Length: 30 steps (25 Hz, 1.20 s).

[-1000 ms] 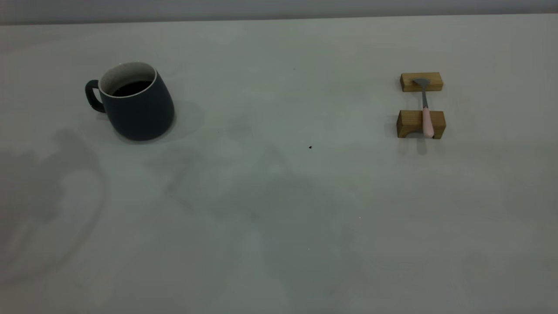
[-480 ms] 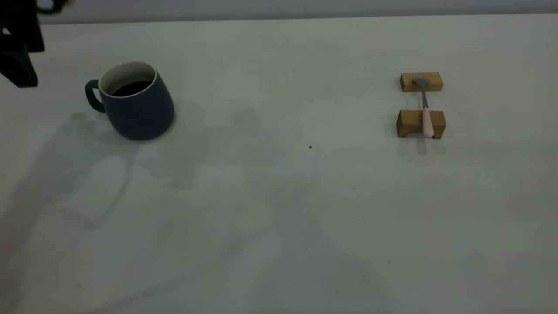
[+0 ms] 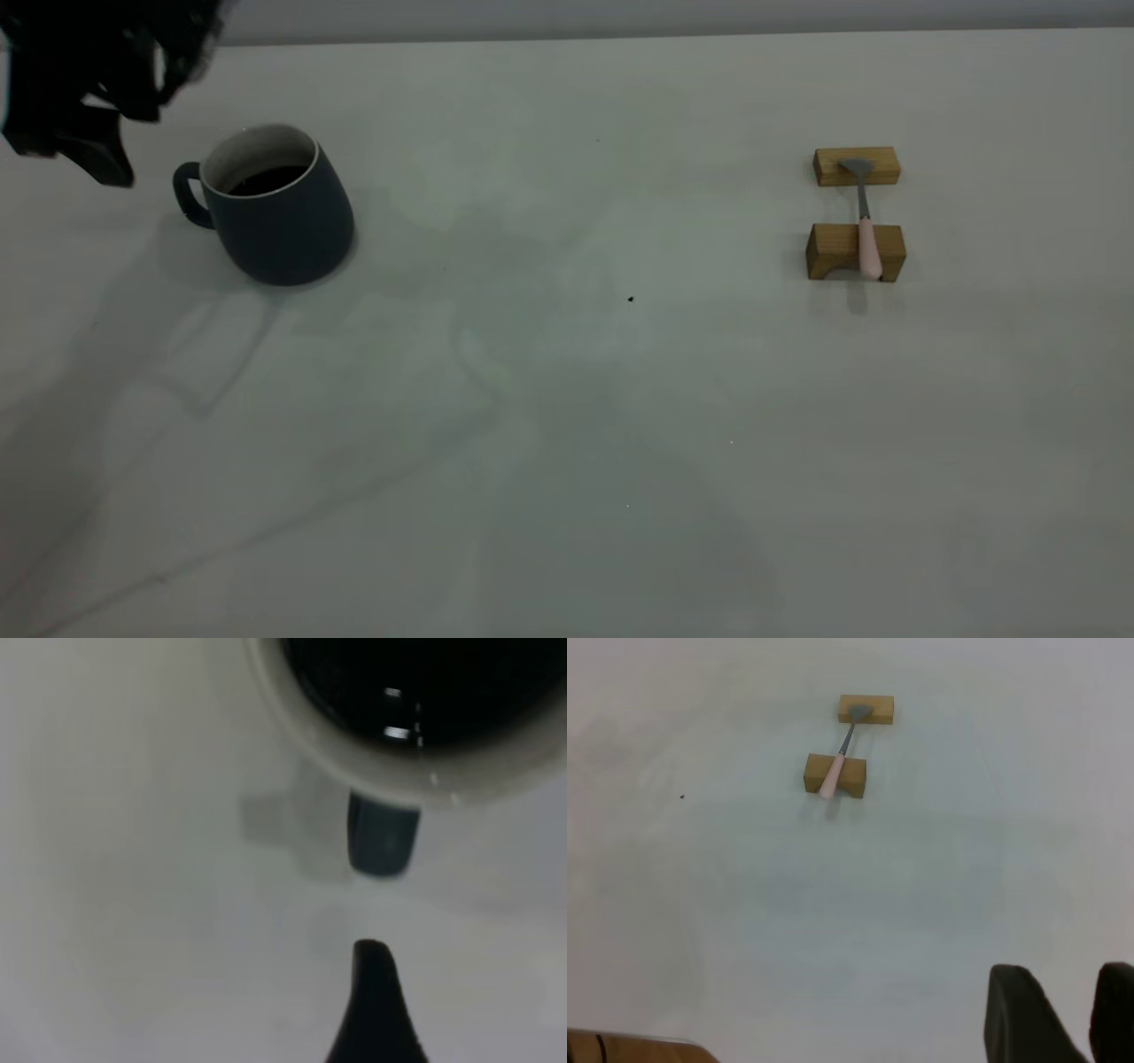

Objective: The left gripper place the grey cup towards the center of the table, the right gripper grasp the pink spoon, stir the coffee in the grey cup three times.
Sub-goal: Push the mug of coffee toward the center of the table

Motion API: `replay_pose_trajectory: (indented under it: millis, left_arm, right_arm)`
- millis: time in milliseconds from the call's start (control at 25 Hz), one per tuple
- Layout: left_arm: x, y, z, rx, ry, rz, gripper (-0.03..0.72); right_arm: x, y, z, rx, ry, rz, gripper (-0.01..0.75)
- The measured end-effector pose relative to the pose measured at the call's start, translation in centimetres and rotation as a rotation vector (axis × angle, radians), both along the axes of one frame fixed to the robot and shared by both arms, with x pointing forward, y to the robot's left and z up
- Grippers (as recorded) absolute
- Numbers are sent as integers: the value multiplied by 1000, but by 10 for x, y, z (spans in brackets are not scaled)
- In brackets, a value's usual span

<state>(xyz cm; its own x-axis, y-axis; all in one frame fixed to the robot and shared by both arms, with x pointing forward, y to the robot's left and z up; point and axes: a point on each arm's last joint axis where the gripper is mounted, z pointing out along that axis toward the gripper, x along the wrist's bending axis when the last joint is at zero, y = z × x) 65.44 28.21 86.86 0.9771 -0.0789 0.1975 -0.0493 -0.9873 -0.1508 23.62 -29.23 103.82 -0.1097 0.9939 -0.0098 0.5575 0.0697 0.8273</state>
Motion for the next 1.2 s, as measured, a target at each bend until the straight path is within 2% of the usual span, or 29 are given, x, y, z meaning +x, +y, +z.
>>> replay_pose_trajectory:
  millis: [240,760,960,1080,1200]
  left_arm:
    - [7,-2,-20,-1,-12,-65,594]
    - [10,-3,-40,-9,-16,-80,511]
    - [10,-4,-39,-10,-22,-80,379]
    - [10,-4,-39,-10,-22,-80,262]
    - [11,-4,-39,-12,-24,-78,209]
  right_arm:
    - [0,0,0,0,0,0,238]
    - [0,0,0,0,0,0,238]
    - [0,0,0,0,0,0,238]
    - [0,0,0,0,0,0,238]
    - [0,0,0,0,0,0,238]
